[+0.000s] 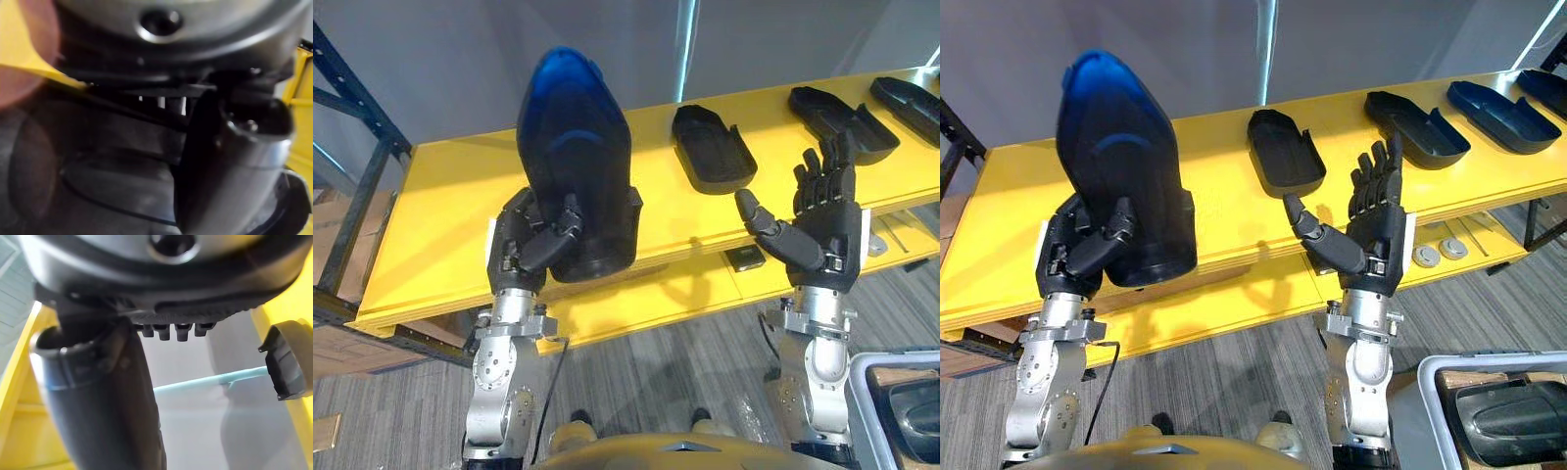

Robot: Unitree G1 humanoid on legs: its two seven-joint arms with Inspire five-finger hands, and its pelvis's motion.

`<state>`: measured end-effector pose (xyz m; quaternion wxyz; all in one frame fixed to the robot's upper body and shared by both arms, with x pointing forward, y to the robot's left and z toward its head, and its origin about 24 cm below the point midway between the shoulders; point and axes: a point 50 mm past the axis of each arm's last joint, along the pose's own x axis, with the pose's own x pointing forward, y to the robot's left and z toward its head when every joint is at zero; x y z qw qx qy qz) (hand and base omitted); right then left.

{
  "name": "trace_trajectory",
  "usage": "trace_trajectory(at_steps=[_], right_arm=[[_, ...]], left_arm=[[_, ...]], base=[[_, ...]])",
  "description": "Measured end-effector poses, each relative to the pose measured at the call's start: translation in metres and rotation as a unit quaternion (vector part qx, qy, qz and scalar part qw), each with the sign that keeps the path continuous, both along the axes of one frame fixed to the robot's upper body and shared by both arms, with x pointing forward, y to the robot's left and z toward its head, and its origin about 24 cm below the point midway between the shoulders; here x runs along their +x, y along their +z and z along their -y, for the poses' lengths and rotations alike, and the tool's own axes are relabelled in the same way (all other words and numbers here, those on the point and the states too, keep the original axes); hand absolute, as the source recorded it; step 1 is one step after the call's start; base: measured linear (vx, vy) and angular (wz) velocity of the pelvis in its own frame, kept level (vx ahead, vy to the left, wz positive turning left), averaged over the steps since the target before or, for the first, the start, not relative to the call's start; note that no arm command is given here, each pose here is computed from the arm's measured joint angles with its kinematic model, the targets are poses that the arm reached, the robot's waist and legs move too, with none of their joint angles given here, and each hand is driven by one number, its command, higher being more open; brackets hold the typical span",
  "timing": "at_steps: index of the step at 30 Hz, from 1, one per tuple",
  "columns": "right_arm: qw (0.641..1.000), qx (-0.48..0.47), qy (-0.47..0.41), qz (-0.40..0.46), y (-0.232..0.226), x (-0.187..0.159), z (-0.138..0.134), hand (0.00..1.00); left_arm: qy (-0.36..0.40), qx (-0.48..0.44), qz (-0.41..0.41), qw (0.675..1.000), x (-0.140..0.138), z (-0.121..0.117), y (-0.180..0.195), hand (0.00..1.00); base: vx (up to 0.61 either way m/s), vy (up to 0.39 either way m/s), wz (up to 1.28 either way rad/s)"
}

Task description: Walk over and take three plastic housings, then place them on the shelf

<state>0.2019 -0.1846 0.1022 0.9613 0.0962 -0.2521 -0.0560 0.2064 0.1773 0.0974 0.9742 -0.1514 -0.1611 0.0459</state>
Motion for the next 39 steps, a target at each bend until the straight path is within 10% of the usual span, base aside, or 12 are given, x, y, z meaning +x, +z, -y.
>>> trace_trajectory(at_steps=[17, 39], right_arm=[[0.952, -0.019, 0.294, 0.077, 0.028, 0.004, -0.094, 1.00], [0.912, -0.088, 0.395, 0.069, 0.030, 0.007, -0.119, 1.00]], left_arm=[[0.104, -0.061, 0.026, 0.992, 0.045, 0.003, 0.041, 0.00], [0.027, -0.045, -0.114, 0.992, 0.147, -0.005, 0.039, 0.00]], base=[[-0.02, -0.003, 0.03], [-0.02, 0.001, -0.04]])
